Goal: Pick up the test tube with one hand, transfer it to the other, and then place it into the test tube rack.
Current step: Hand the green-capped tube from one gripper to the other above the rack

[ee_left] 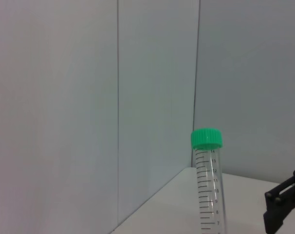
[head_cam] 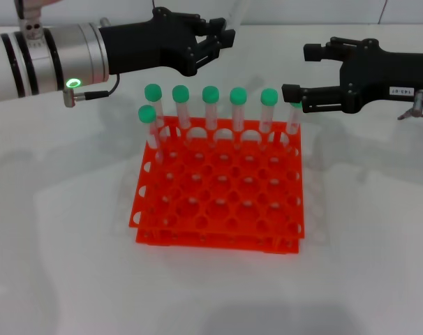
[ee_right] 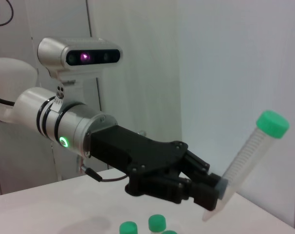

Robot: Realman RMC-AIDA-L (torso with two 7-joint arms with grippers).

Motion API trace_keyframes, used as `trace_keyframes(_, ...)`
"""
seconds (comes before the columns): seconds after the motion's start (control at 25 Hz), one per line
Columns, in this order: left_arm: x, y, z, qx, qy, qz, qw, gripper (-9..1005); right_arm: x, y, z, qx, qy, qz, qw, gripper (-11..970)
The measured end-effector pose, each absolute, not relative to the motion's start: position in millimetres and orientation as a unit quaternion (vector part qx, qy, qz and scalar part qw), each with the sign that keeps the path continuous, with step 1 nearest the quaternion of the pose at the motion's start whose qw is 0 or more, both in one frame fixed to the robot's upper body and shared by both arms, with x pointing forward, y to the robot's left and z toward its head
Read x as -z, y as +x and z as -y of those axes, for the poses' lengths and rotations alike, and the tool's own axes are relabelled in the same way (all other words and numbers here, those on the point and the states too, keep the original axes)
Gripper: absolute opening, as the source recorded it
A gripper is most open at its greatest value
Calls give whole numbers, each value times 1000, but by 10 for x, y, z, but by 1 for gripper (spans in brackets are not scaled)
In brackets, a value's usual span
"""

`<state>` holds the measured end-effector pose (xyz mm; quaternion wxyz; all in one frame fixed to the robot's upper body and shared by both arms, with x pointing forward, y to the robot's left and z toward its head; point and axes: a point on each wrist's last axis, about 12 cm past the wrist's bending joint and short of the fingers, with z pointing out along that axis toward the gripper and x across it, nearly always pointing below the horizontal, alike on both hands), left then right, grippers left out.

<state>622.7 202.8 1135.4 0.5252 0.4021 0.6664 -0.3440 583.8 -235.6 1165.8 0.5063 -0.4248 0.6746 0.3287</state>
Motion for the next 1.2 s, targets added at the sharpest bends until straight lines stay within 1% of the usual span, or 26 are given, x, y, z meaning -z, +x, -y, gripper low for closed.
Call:
trace_keyframes(0.4, -11276, 6234, -1972, 333, 410, -671, 520, 191, -11700, 5888, 2299, -330, -430, -670, 508, 870)
trace_keyframes(0.92, -11281, 6231, -1944, 333, 417, -669, 517, 190, -11756, 5986, 2260, -315, -422, -671, 522, 870)
trace_keyframes(1.2, -11279, 6183, -1982, 335, 421, -652, 534, 190, -11782, 6015, 2247, -314, -417, -670, 528, 869)
